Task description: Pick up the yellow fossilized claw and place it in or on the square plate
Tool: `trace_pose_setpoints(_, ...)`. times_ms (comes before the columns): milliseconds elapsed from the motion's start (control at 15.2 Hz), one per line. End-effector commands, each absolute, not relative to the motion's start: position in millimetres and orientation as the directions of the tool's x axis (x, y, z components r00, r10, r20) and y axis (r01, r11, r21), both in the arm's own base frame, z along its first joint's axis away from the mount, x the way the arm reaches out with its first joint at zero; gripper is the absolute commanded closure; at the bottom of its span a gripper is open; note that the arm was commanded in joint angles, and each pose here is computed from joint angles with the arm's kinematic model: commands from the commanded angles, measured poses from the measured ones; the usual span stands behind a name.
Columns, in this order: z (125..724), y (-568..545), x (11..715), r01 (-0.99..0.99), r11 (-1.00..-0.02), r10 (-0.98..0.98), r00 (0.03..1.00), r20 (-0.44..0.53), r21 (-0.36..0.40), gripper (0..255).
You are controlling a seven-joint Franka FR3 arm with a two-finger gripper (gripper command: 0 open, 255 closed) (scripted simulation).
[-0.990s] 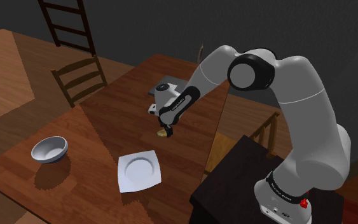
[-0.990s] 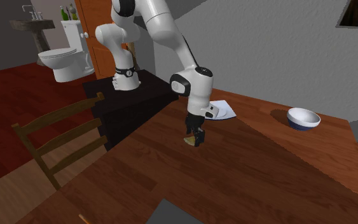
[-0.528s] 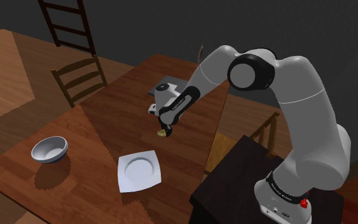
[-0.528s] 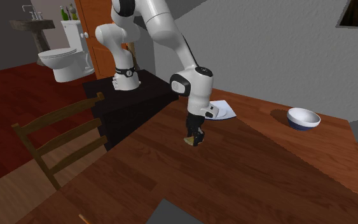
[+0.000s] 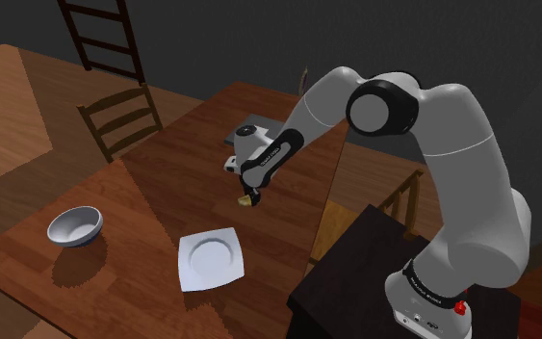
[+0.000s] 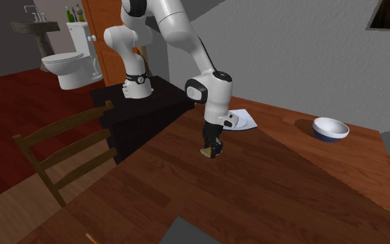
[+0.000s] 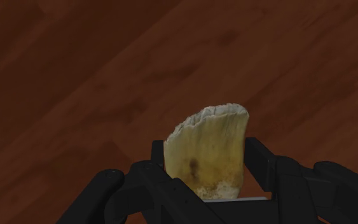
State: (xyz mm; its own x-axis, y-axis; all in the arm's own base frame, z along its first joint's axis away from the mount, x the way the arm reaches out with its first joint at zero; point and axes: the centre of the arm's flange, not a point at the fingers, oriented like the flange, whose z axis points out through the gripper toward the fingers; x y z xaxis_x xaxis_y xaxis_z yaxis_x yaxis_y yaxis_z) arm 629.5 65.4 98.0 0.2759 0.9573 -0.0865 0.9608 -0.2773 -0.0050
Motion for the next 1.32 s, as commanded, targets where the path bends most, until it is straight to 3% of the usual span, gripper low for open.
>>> trace_pose_setpoints(0, 107, 65, 630, 0.961, -0.277, 0.957, 0.276, -0.087, -0.005, 255)
trace_pose_setpoints(1254, 195, 89, 619, 0.961, -0.277, 0.957, 0.276, -0.087, -0.005, 255)
